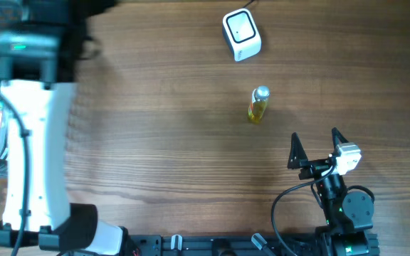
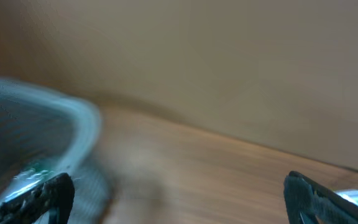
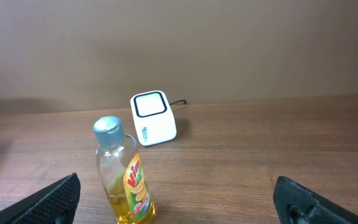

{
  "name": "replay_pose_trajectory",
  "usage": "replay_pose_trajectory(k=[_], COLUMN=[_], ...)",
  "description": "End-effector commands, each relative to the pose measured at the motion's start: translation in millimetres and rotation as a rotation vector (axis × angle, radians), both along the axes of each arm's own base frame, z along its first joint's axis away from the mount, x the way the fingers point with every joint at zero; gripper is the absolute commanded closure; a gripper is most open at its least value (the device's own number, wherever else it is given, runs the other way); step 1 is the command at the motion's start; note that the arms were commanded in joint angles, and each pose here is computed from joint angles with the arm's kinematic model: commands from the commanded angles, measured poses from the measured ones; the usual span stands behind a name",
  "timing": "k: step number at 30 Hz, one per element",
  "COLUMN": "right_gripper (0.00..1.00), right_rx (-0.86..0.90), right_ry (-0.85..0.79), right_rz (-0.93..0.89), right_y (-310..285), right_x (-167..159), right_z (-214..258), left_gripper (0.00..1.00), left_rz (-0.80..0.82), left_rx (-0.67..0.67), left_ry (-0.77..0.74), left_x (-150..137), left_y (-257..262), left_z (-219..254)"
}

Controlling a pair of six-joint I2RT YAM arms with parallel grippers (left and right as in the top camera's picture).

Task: Scan the item barcode
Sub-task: 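Return the left gripper into the basket and grasp the red-white carton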

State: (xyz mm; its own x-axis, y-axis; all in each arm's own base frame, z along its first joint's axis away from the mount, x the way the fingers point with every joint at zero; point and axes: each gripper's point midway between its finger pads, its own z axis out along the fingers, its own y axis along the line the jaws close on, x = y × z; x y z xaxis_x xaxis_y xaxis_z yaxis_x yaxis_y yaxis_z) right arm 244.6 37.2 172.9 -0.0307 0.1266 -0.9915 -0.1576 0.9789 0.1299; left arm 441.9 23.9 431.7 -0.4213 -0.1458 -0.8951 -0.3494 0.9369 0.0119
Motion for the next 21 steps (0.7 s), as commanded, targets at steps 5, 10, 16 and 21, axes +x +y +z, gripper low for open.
replay_pose_trajectory(k=[5,10,16,21], right_gripper=[0.0,0.0,0.0,0.0], right_rx=[0.004,0.005,0.005,0.004], right_ry=[-0.007,-0.007,-0.007,-0.007], right_rz=[-0.009,-0.009,-0.009,-0.009], right_y=[-2,-2,-2,-2], right_x=[0,0,0,0], right_z=[1,1,1,2], left_gripper=[0.0,0.0,0.0,0.0], left_rz=[0.354,0.462,0.568,0.5], left_rx=[-0.041,-0.11,-0.17,-0.173], left_ry=[0.119,0.167,0.3,0.496], left_x=[-58,-95,-127,-130], left_y=[170,221,256,264], left_z=[-25,-40,-77,-123])
